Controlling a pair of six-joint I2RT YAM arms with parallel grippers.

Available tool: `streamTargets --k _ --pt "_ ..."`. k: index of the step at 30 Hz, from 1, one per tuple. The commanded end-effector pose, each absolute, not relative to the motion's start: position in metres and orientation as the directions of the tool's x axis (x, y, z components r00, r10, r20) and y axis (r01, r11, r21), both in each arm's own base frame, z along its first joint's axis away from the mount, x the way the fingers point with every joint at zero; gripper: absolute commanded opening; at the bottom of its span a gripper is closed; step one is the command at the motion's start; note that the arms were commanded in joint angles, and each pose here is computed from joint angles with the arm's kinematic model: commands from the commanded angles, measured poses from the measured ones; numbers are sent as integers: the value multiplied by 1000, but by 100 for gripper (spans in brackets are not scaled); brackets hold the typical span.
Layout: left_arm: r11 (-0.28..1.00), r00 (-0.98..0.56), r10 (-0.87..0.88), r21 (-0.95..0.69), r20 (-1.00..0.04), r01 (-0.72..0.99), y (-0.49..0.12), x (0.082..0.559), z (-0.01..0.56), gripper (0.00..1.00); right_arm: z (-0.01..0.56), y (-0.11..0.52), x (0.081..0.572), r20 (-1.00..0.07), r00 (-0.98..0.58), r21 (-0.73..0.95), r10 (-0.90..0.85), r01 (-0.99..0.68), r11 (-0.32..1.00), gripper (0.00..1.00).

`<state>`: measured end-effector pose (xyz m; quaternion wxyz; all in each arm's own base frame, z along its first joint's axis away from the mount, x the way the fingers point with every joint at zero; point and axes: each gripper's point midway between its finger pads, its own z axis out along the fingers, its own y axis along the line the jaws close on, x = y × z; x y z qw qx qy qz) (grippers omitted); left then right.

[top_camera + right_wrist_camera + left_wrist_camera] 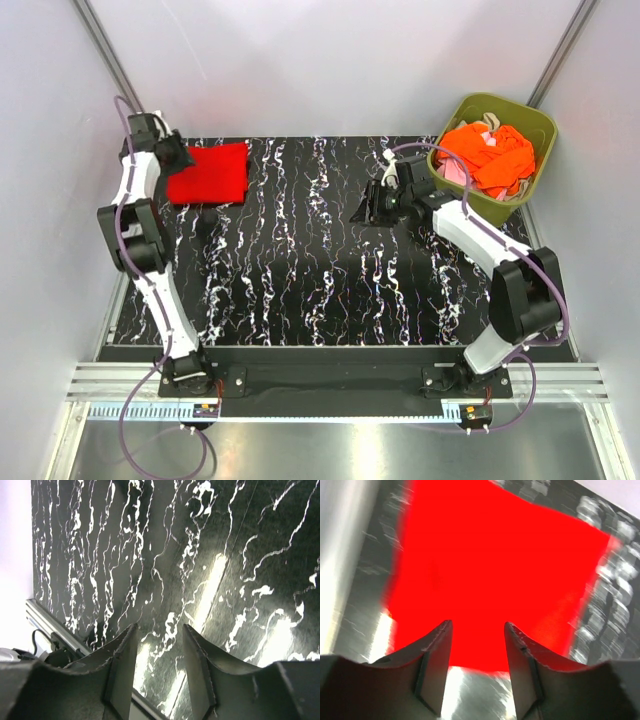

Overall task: Fold and stack the t-shirts
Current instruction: Neatly place the folded tshirt to the corner, then reset both grippers

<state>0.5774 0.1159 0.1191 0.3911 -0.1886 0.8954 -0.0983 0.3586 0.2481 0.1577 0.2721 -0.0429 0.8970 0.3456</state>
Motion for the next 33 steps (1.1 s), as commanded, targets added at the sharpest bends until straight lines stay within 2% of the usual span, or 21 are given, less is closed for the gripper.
streamTargets --k 1,2,3,4,5,6,7,8,9,14,17,18,22,28,33 --pt "912 -576 -379 -399 -724 -99 54 556 202 47 204 243 350 -574 -806 602 144 -296 742 48" --pt "910 -618 -368 -406 -694 -87 33 540 191 46 209 241 346 -580 -802 599 144 -300 743 50" --pt "907 -624 -368 -412 -690 -80 21 529 196 46 212 237 343 -584 -798 592 150 -292 751 52" --pt "904 -598 -355 -426 -719 -24 3 512 228 45 221 232 335 -593 -790 587 156 -292 755 54" --pt "901 -642 -324 -434 -695 15 -29 494 217 46 225 228 332 -598 -785 583 163 -286 761 57" --pt "896 -647 -300 -440 -701 61 -48 481 225 46 227 224 330 -603 -778 574 174 -271 773 67" --pt "891 -619 -259 -431 -741 142 -70 461 253 46 233 218 322 -604 -776 571 183 -261 778 72" --pt "882 -654 -210 -430 -727 194 -102 438 243 48 236 215 319 -602 -773 573 201 -242 783 78" --pt "871 -615 -187 -419 -766 257 -116 416 269 48 244 208 313 -613 -759 566 220 -228 793 99" --pt "751 -601 -28 -414 -798 515 -194 313 277 49 272 185 291 -636 -708 569 305 -164 806 100" --pt "715 -570 -35 -419 -821 559 -202 269 285 55 290 167 279 -672 -652 558 353 -132 819 100" --pt "696 -544 -53 -421 -838 581 -201 256 296 98 296 162 274 -684 -634 555 361 -131 822 100" --pt "666 -525 -76 -435 -848 606 -197 229 298 99 298 149 265 -692 -618 536 373 -93 839 100" --pt "661 -441 -106 -394 -891 639 -191 222 315 99 302 144 263 -689 -600 548 406 -66 834 100" --pt "629 -441 -117 -410 -890 661 -197 219 324 99 309 138 263 -708 -564 546 424 -58 836 100"
